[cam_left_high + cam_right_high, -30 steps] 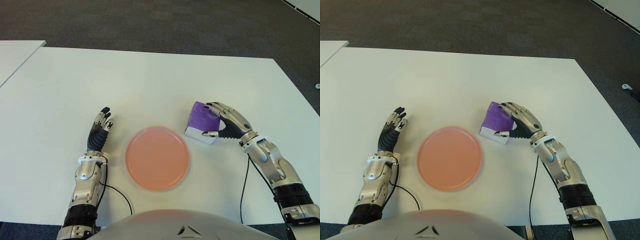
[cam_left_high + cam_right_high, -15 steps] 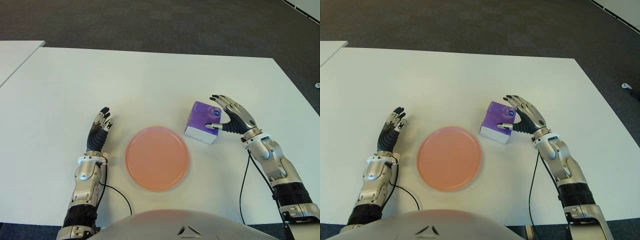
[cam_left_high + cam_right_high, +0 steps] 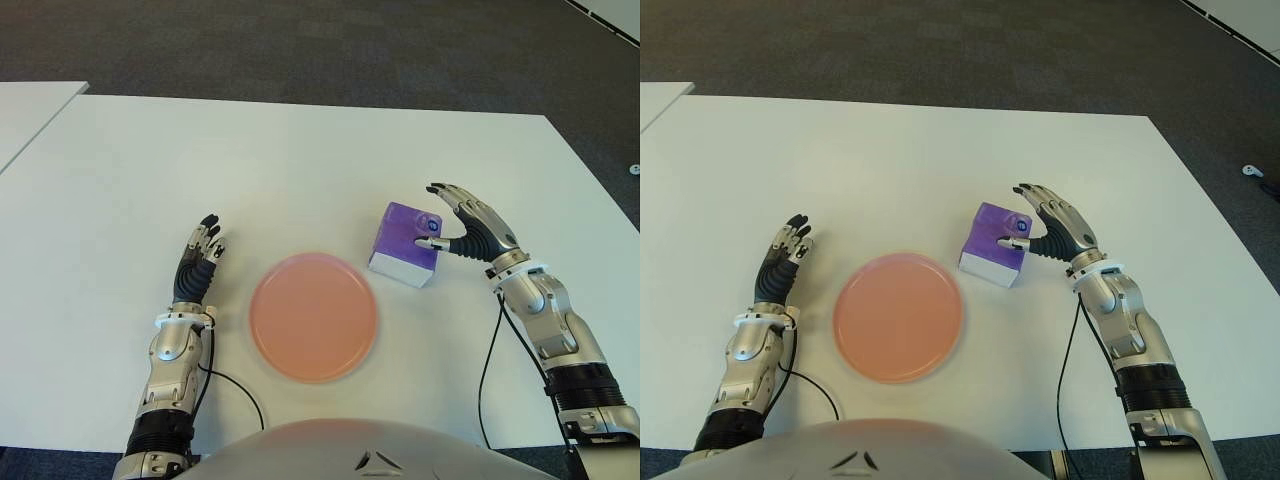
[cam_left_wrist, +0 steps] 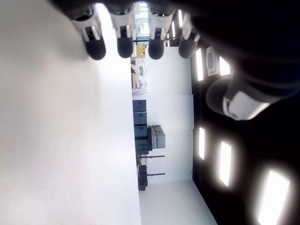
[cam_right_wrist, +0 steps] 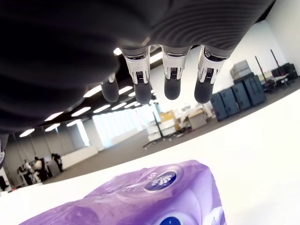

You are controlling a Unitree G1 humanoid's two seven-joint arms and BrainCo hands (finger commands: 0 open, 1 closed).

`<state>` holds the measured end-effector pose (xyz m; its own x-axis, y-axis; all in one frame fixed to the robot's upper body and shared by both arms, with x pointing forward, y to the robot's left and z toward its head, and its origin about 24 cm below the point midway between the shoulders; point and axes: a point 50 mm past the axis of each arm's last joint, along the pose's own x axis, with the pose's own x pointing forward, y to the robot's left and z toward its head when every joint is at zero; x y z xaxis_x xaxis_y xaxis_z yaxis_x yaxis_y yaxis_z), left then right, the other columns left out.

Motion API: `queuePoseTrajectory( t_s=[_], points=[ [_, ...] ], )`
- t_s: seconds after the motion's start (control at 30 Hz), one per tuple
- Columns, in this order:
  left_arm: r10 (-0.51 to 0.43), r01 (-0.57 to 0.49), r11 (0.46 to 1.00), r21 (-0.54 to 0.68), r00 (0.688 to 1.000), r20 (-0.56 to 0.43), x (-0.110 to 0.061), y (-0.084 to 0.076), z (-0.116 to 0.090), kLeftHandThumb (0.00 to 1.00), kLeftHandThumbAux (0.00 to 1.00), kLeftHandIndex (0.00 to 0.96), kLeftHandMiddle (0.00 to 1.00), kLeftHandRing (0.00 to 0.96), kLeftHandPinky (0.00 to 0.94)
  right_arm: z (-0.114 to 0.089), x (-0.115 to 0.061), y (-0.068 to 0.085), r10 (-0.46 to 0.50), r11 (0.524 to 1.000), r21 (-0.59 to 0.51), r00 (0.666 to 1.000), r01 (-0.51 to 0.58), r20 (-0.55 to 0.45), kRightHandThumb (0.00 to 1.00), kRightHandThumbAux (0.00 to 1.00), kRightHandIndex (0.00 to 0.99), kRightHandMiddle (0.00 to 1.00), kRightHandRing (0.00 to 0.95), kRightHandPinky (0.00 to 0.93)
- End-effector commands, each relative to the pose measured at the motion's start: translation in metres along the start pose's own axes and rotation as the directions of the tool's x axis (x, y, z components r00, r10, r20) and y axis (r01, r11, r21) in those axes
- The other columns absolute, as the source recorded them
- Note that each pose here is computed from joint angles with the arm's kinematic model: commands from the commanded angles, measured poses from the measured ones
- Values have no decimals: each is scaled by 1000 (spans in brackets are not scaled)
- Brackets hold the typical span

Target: Put the tissue paper into the plate.

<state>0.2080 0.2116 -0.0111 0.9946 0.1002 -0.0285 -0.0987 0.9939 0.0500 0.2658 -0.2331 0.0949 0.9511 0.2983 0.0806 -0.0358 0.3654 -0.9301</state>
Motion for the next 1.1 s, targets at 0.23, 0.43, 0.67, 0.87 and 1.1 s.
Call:
queuePoseTrajectory(
  t_s=[0.23, 0.43, 0.67, 0.87, 1.1],
  points=[
    [-4, 3, 1000, -11, 996, -85, -10, -1, -16, 0, 450, 0, 0, 0, 0, -2, 3, 22, 51, 998, 40, 999, -50, -18, 293, 342, 0, 0, 0, 0],
    [-3, 2, 1000, -12, 996, -86, -11, -1, -16, 0, 453, 0, 0, 0, 0, -3, 2, 22, 55, 998, 42, 998, -55, -16, 302, 330, 0, 0, 0, 0],
    [-3, 1, 1000, -13, 996, -91, -10, -1, -17, 0, 452, 0, 0, 0, 0, -4, 2, 22, 55, 998, 42, 998, -55, -16, 303, 329, 0, 0, 0, 0],
    [-2, 1, 1000, -13, 996, -89, -10, -2, -17, 0, 447, 0, 0, 0, 0, -4, 3, 22, 55, 998, 42, 998, -55, -17, 303, 329, 0, 0, 0, 0],
    [-1, 0, 1000, -9, 996, -88, -10, -2, -17, 0, 446, 0, 0, 0, 0, -5, 3, 22, 55, 998, 42, 998, -55, -17, 303, 329, 0, 0, 0, 0]
  ],
)
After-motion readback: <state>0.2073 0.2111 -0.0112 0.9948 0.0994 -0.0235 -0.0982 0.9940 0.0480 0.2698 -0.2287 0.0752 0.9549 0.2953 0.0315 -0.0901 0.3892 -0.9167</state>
